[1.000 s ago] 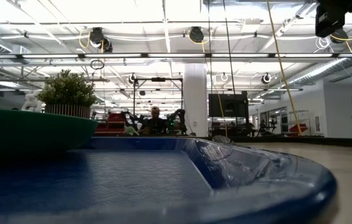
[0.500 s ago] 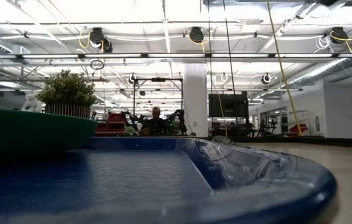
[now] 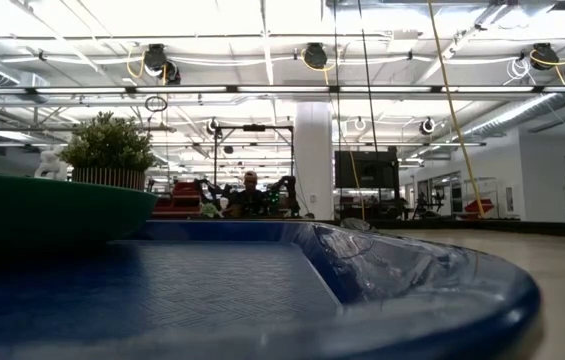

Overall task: Pick and place plate/cup/fork/spoon on tray
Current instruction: Put the blue fork to the right of the green plate on the dark blue tray

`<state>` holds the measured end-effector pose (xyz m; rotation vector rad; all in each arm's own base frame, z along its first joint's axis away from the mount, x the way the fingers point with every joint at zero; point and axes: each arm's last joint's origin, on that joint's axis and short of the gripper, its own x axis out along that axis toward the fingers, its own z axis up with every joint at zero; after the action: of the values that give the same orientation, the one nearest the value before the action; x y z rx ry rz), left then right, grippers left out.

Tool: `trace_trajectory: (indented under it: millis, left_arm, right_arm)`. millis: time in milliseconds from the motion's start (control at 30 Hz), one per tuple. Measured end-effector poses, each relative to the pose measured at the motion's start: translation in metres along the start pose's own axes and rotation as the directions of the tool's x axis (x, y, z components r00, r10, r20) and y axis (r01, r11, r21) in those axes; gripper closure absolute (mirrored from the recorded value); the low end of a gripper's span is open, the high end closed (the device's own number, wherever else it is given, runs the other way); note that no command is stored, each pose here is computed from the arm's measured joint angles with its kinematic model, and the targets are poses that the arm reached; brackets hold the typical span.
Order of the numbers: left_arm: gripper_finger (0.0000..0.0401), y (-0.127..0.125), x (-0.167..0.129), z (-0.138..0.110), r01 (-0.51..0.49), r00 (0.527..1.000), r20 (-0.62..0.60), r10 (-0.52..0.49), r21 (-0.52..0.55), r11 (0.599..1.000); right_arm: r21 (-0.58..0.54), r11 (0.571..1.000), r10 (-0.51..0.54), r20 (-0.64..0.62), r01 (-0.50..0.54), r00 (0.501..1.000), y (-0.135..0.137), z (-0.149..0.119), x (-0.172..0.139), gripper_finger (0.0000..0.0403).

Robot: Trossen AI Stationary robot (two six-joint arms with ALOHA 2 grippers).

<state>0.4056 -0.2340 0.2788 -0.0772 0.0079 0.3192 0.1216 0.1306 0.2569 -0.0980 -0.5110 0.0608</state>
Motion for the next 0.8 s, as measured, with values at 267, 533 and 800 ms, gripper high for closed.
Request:
trace_trajectory:
  millis: [267,533,800]
  left_arm:
    - [0.0394,0.0028,0.0025,-0.002,0.033,0.999,0.016,-0.033,0.003,0.999]
    - [0.0393,0.0064,0.0066,-0.004,0.032,1.0,-0.001,-0.031,0.01,0.999]
    - [0.0359,0.0071,0.0061,-0.0089,0.015,0.999,-0.038,-0.013,0.047,0.999]
  right_arm:
    - [0.005,1.0,-0.001,0.015,0.001,1.0,-0.0019,0.0048,-0.0015,0.0202]
    - [0.03,0.999,-0.011,0.027,0.01,1.0,-0.0046,0.008,-0.0019,0.0287]
    - [0.018,0.999,-0.044,-0.006,0.044,0.999,-0.0052,0.0065,-0.002,0.0394]
